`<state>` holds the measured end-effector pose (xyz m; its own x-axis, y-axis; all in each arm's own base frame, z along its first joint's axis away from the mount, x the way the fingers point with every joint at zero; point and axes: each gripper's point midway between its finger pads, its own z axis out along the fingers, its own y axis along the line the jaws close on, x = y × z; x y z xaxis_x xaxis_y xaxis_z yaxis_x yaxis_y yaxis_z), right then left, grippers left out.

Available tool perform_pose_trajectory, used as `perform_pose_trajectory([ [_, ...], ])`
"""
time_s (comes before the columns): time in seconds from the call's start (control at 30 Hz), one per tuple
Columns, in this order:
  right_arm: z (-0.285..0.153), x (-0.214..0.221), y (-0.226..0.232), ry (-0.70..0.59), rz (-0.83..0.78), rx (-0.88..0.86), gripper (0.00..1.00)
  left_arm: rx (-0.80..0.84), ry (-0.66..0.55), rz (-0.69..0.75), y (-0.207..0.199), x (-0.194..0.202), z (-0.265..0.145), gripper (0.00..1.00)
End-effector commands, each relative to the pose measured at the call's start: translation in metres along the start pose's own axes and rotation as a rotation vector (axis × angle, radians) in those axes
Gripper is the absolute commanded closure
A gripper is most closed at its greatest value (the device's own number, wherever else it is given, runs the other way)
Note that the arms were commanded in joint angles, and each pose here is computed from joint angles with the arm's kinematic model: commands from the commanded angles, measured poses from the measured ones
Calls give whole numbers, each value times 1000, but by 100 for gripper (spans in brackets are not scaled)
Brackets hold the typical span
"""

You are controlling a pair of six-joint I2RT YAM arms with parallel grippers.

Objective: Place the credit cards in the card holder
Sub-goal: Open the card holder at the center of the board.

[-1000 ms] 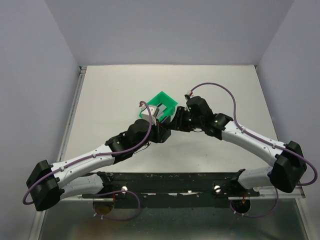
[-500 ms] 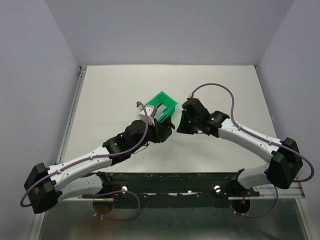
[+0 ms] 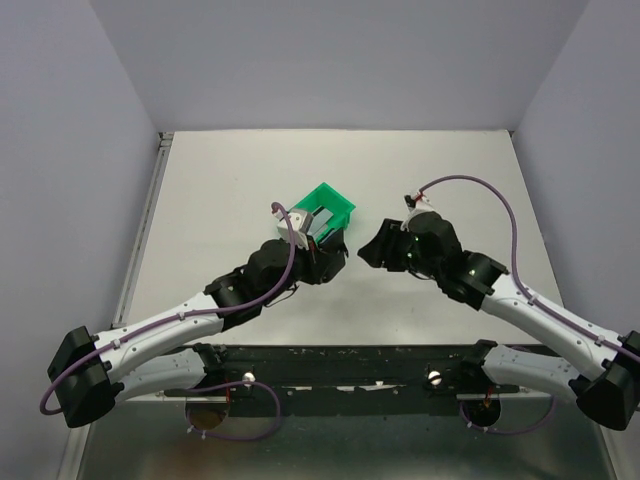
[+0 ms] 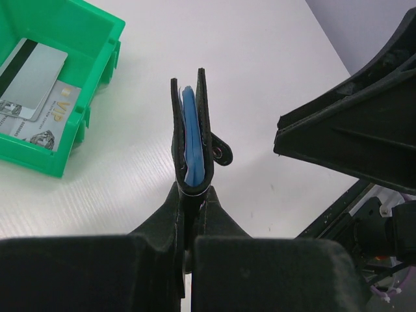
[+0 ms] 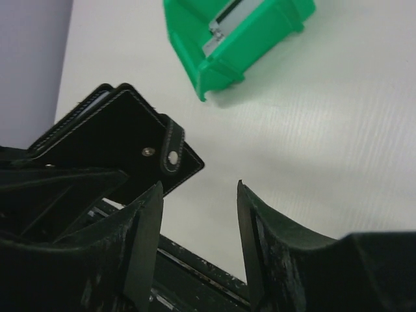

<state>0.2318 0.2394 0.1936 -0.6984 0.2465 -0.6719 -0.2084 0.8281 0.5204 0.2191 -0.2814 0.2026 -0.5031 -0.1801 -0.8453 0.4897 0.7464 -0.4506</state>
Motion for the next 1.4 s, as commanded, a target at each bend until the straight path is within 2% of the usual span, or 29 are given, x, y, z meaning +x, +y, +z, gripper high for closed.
perform_pose_trajectory([
  [0.0,7,-1,40,27,-77,-207,41,16,-28,-6,-7,-10,1,100],
  [0.2,21,5,56,74,-91,-260,43,39,-12,-7,-12,-7,2,100],
  [0.7,41,6,39,97,-122,-143,62,97,-8,-20,-22,-6,0,100],
  [1.07,41,6,19,101,-161,-43,64,97,-17,-17,-22,-8,-2,100],
  [1.37,38,10,12,106,-169,-27,64,88,-14,-16,-19,-6,-2,100],
])
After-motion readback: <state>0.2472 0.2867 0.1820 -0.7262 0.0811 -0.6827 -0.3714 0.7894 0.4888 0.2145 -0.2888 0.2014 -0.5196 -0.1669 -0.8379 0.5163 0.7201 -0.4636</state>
